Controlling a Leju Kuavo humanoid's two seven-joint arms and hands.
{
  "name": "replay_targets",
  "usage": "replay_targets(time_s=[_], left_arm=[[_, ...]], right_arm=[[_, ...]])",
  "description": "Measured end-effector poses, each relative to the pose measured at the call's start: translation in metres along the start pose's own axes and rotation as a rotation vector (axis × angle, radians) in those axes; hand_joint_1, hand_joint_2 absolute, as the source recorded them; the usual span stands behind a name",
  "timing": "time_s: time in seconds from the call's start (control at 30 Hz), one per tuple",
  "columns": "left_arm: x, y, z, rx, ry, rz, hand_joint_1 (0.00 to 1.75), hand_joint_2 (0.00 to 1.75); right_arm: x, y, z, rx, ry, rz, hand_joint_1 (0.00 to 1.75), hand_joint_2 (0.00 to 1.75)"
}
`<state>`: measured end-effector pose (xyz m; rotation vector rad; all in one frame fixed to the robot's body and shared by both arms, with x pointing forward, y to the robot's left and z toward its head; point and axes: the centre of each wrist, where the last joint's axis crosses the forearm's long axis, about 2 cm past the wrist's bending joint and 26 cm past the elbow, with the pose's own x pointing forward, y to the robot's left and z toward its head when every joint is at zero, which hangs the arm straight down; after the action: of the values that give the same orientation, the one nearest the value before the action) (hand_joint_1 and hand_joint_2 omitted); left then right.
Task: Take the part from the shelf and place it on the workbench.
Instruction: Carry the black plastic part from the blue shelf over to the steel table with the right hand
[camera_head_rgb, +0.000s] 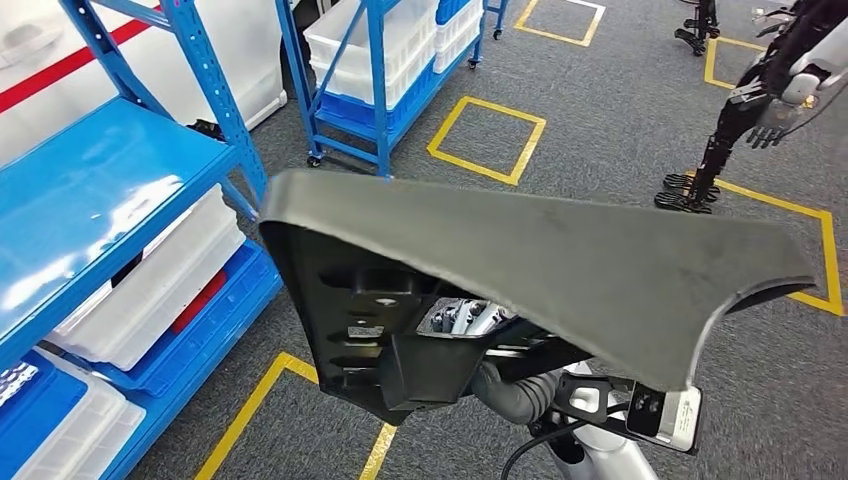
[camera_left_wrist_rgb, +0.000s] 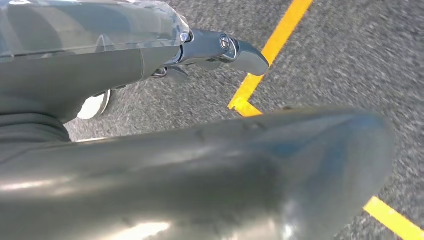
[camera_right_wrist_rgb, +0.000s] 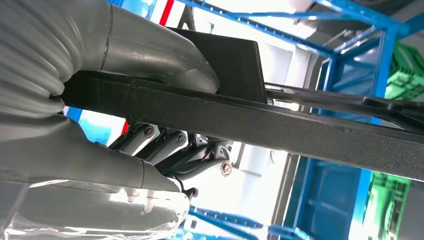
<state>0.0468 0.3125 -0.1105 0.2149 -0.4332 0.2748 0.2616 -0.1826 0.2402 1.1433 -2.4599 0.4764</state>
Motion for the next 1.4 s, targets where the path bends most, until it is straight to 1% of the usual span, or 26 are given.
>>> replay_targets(time_s=[0.43, 0.53, 0.73, 0.87, 1.07, 1.4], left_arm=[[0.001, -0.001, 0.000, 0.006, -0.001, 0.007, 0.00, 0.00], [-0.002, -0.001, 0.001, 0.005, 0.001, -0.001, 0.00, 0.00], [-0.004, 0.006, 0.001, 0.028, -0.006, 0.006, 0.00, 0.00], [-0.002, 0.009, -0.001, 0.062, 0.003, 0.036, 0.00, 0.00], [-0.006, 0.016, 0.000, 0.106, 0.019, 0.065, 0.00, 0.00], [0.000, 0.034, -0.004, 0.135, -0.002, 0.036, 0.00, 0.00]], right_arm=[[0.000, -0.003, 0.000, 0.010, -0.005, -0.005, 1.69, 1.75], [0.000, -0.003, 0.000, 0.010, -0.001, 0.004, 1.69, 1.75], [0.002, -0.008, 0.009, 0.017, 0.003, 0.014, 1.69, 1.75], [0.003, -0.007, 0.015, 0.014, 0.020, 0.013, 1.69, 1.75], [0.001, -0.004, 0.022, 0.013, 0.041, -0.010, 1.69, 1.75], [0.001, 0.002, 0.040, -0.047, 0.067, -0.013, 1.69, 1.75]])
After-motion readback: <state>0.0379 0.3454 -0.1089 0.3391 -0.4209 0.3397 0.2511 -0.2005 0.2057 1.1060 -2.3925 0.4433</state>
